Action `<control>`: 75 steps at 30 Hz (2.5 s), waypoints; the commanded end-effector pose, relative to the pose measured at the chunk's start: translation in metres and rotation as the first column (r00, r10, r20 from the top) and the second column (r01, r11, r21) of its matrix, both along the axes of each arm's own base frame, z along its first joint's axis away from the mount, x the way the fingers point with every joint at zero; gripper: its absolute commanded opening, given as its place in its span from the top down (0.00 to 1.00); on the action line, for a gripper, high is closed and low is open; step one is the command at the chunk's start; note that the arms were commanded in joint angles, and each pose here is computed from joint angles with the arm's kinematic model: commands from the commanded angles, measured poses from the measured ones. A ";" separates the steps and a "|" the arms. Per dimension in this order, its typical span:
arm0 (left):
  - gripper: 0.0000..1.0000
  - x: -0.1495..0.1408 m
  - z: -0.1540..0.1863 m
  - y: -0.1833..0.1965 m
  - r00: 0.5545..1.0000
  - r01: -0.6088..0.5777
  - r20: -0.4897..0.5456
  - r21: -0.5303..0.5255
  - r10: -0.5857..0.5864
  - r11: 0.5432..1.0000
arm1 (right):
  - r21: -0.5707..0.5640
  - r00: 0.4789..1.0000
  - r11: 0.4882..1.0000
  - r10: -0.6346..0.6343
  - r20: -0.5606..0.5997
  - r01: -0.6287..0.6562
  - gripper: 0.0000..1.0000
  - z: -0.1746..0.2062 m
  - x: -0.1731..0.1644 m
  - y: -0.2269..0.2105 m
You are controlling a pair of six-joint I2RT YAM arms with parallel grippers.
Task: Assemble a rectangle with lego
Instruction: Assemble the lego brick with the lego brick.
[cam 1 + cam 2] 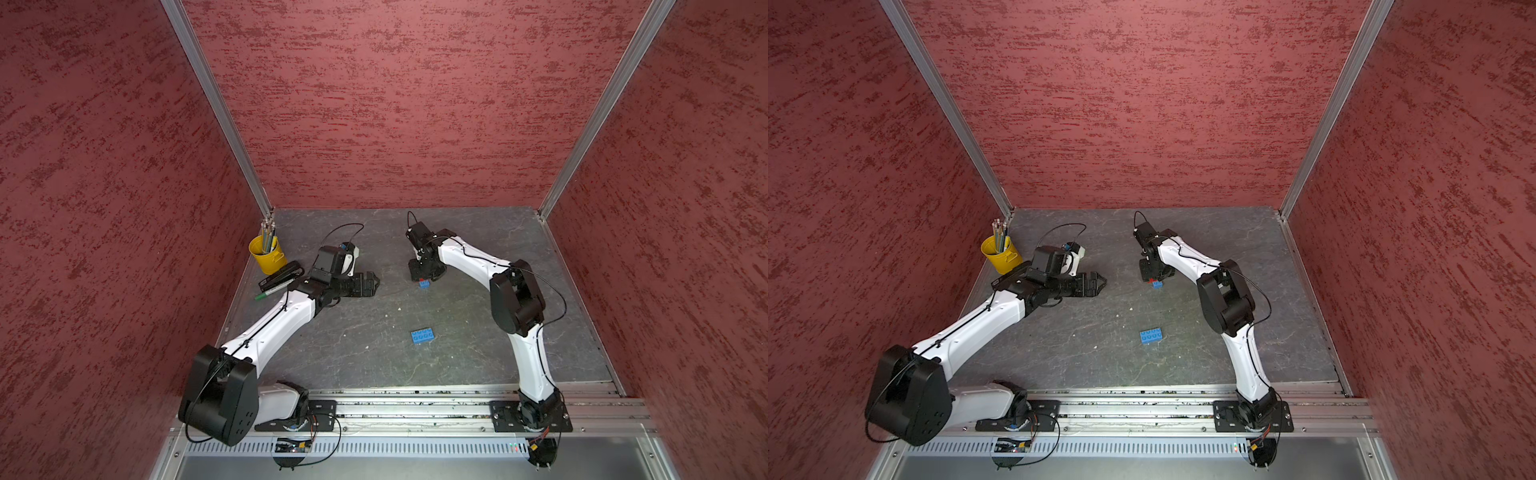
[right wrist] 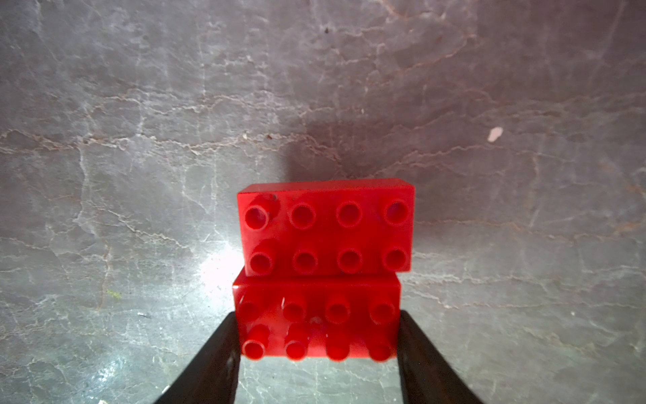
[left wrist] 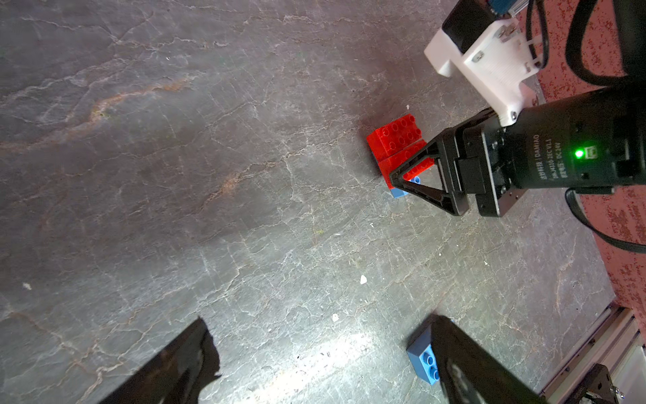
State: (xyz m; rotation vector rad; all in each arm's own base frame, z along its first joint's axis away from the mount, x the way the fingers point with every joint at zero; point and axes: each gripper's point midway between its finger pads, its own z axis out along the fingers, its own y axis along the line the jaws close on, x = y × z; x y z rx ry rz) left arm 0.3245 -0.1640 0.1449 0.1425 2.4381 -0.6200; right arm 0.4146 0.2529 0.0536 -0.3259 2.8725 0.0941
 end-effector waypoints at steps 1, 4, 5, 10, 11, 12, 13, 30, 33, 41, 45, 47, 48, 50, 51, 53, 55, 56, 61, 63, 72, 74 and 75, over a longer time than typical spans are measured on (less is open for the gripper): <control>0.00 0.001 0.003 0.001 0.999 0.008 0.032 0.007 -0.008 1.000 | -0.084 0.994 0.996 -0.019 -0.112 0.010 0.45 -0.040 -0.016 -0.022; 0.00 0.001 0.002 0.001 1.000 0.007 0.030 0.009 -0.007 1.000 | -0.089 0.993 0.996 -0.010 -0.119 -0.001 0.45 -0.042 -0.016 -0.021; 0.00 0.001 0.002 0.001 0.999 0.007 0.031 0.009 -0.007 1.000 | -0.093 0.992 0.996 -0.008 -0.123 -0.003 0.45 -0.043 -0.017 -0.022; 0.00 0.002 0.001 0.001 1.000 0.008 0.030 0.010 -0.008 1.000 | -0.119 0.992 0.993 -0.009 -0.124 -0.006 0.45 -0.046 -0.016 -0.026; 0.00 0.002 0.001 0.001 0.999 0.009 0.031 0.011 -0.009 1.000 | -0.124 0.992 0.992 -0.010 -0.126 -0.006 0.45 -0.048 -0.017 -0.027; 0.00 0.002 0.001 0.001 1.000 0.008 0.028 0.012 -0.008 1.000 | -0.131 0.992 0.991 -0.011 -0.127 -0.005 0.45 -0.049 -0.017 -0.028; 0.00 0.002 0.001 0.001 1.000 0.008 0.029 0.011 -0.009 1.000 | -0.137 0.992 0.991 -0.012 -0.127 -0.005 0.45 -0.050 -0.017 -0.029; 0.00 0.000 0.005 0.002 0.999 0.006 0.033 0.013 -0.006 1.000 | -0.156 0.993 0.988 -0.022 -0.120 0.004 0.43 -0.055 -0.022 -0.036; 0.00 0.000 0.005 0.003 0.999 0.004 0.032 0.012 -0.004 1.000 | -0.152 0.993 0.988 -0.023 -0.118 0.005 0.43 -0.053 -0.023 -0.037; 0.00 -0.001 0.006 0.003 0.999 0.002 0.034 0.011 -0.002 1.000 | -0.096 0.996 0.995 -0.032 -0.077 0.025 0.44 -0.036 -0.018 -0.029; 0.00 -0.001 0.005 0.003 1.000 0.002 0.031 0.016 -0.003 1.000 | -0.058 0.998 0.998 -0.034 -0.048 0.031 0.45 -0.021 -0.013 -0.023; 0.00 -0.001 0.004 0.003 1.000 0.003 0.030 0.014 -0.003 1.000 | -0.061 0.998 0.998 -0.031 -0.051 0.028 0.45 -0.020 -0.013 -0.023; 0.00 -0.001 0.004 0.003 1.000 0.003 0.029 0.013 -0.003 1.000 | -0.066 0.998 0.998 -0.028 -0.057 0.025 0.45 -0.022 -0.014 -0.023; 0.00 -0.002 0.004 0.003 1.000 0.003 0.029 0.014 -0.003 1.000 | -0.076 0.998 0.997 -0.027 -0.065 0.022 0.45 -0.026 -0.015 -0.025; 0.00 -0.001 0.005 0.003 0.999 0.002 0.032 0.014 -0.002 1.000 | -0.085 0.997 0.996 -0.027 -0.071 0.021 0.45 -0.030 -0.016 -0.026; 0.00 -0.002 0.004 0.004 0.999 0.000 0.032 0.017 -0.001 1.000 | -0.097 0.996 0.995 -0.027 -0.081 0.019 0.44 -0.036 -0.018 -0.028; 0.00 -0.002 0.004 0.004 0.999 0.000 0.035 0.019 -0.001 1.000 | -0.107 0.995 0.994 -0.028 -0.091 0.019 0.45 -0.042 -0.020 -0.030; 0.00 -0.002 0.004 0.004 0.999 0.000 0.033 0.020 -0.001 1.000 | -0.110 0.995 0.994 -0.028 -0.096 0.017 0.44 -0.045 -0.020 -0.030; 0.00 -0.002 0.005 0.004 0.999 0.002 0.036 0.022 -0.003 1.000 | -0.105 0.997 0.994 -0.031 -0.077 0.023 0.42 -0.041 -0.017 -0.030; 0.00 -0.001 0.006 0.005 0.999 0.001 0.038 0.022 -0.001 1.000 | -0.089 0.998 0.996 -0.033 -0.045 0.029 0.36 -0.032 -0.012 -0.027; 0.00 -0.002 0.013 0.006 0.999 -0.012 0.051 0.012 0.011 1.000 | 0.016 0.994 0.999 -0.050 0.101 0.049 0.20 0.017 0.010 -0.013; 0.00 -0.004 0.016 0.007 0.998 -0.011 0.061 0.011 0.010 1.000 | 0.048 0.992 0.998 -0.048 0.115 0.043 0.19 0.028 0.011 -0.009; 0.00 -0.005 0.017 0.007 0.998 -0.007 0.068 0.010 0.006 1.000 | 0.059 0.992 0.997 -0.046 0.116 0.039 0.19 0.033 0.009 -0.008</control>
